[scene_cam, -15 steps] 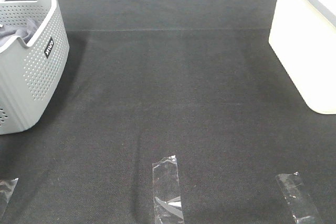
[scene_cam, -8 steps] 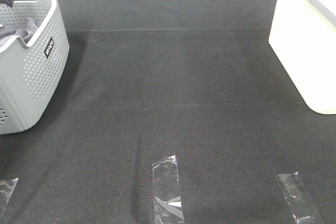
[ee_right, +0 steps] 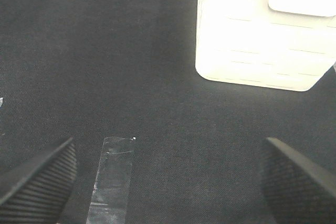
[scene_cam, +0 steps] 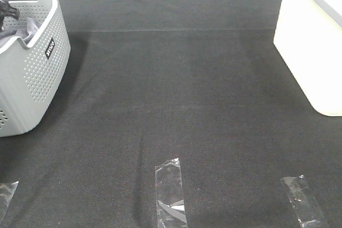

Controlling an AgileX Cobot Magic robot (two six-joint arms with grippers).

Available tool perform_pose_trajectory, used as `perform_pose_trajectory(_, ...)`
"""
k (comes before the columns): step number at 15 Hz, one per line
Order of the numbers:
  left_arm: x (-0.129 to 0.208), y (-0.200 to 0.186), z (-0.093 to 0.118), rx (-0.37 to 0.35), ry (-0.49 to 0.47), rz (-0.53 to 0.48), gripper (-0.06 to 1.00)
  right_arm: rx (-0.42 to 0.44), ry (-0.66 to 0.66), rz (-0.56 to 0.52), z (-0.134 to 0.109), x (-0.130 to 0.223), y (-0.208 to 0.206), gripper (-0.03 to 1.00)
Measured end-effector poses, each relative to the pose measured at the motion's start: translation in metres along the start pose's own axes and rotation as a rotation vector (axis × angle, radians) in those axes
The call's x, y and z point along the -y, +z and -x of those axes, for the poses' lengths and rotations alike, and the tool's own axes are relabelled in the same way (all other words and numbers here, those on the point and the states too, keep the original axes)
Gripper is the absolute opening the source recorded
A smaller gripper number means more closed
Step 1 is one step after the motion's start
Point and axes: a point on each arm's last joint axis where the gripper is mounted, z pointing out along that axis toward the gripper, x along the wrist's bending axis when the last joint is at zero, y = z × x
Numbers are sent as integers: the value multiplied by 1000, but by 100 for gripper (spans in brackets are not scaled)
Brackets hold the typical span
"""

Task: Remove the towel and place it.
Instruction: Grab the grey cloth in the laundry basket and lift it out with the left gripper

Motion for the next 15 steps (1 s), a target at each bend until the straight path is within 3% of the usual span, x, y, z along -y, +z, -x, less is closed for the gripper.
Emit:
perform_pose_trajectory(4, 3, 8, 3, 12, -3, 5, 47, 0, 1, 0, 0, 0, 0, 87)
perform_pose_trajectory(6, 1, 8, 4, 14, -3, 21, 32, 0, 1, 0, 0, 0, 0, 87)
perform_pose_trajectory(9, 1, 8, 3, 10, 1, 21, 3, 0, 1, 0, 0, 0, 0, 87)
perform_pose_trajectory(13, 3, 2, -1, -13, 12, -20, 0, 0, 1, 0, 0, 0, 0, 87)
perform_pose_trajectory(15, -5, -13, -6, -18, 4, 6, 0, 0, 1, 0, 0, 0, 0, 87)
